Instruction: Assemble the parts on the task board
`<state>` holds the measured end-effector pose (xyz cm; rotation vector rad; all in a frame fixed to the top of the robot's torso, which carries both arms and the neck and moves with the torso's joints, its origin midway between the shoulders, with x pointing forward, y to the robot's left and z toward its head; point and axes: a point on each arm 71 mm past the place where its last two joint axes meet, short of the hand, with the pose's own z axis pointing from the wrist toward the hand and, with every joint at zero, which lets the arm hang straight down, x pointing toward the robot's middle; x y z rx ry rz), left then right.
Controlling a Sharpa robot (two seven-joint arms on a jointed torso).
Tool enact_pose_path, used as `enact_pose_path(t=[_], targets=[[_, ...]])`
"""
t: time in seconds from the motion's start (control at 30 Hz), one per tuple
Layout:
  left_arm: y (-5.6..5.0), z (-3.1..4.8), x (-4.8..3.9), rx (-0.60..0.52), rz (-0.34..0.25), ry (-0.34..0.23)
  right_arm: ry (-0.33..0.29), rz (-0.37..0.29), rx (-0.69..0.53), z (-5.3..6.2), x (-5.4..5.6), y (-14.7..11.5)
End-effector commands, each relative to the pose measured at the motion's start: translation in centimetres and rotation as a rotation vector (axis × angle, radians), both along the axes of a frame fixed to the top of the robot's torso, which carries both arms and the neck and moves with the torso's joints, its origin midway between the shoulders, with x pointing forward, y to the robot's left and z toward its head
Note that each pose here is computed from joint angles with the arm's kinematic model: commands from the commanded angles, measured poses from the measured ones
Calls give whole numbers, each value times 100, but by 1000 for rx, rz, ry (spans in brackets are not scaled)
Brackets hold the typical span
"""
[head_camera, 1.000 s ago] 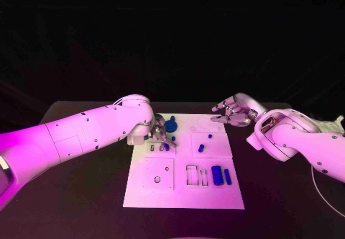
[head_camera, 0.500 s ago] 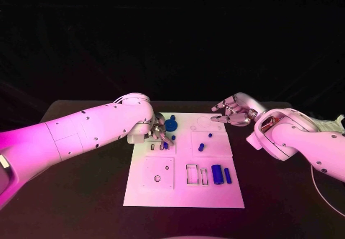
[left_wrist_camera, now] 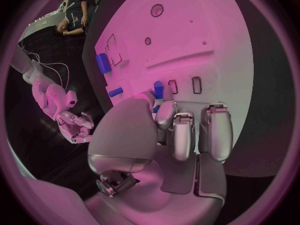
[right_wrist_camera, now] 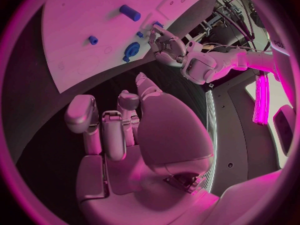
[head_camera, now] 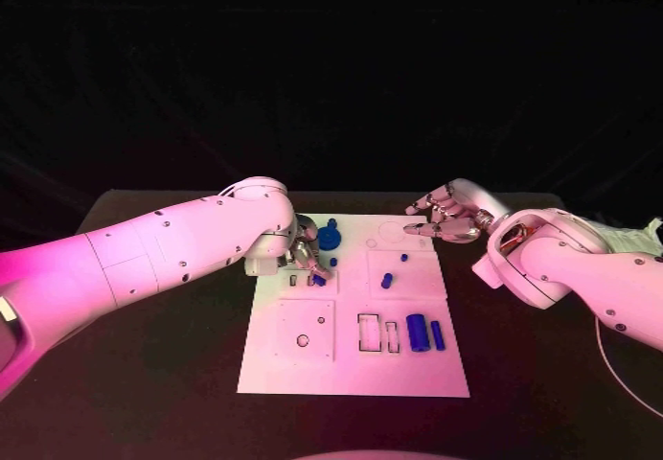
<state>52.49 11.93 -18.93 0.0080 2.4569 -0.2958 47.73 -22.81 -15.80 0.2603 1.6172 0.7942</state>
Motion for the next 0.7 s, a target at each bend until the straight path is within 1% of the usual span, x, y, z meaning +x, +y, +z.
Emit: enact_pose_path(t=[0.03, 0.27, 0.37, 0.57, 0.7], targets=[[8, 13, -17, -34, 18, -6, 17, 10, 0, -23, -4, 14], [102, 57, -54, -105, 80, -73, 23, 6, 10, -43, -2, 7], [159, 56, -86, -137, 112, -107, 25, 4, 12, -49, -2, -3], [271, 15, -175, -179, 159, -197, 27, -4, 16, -55, -3, -35], [334, -56, -238, -192, 188, -253, 29, -8, 21, -57, -4, -53]])
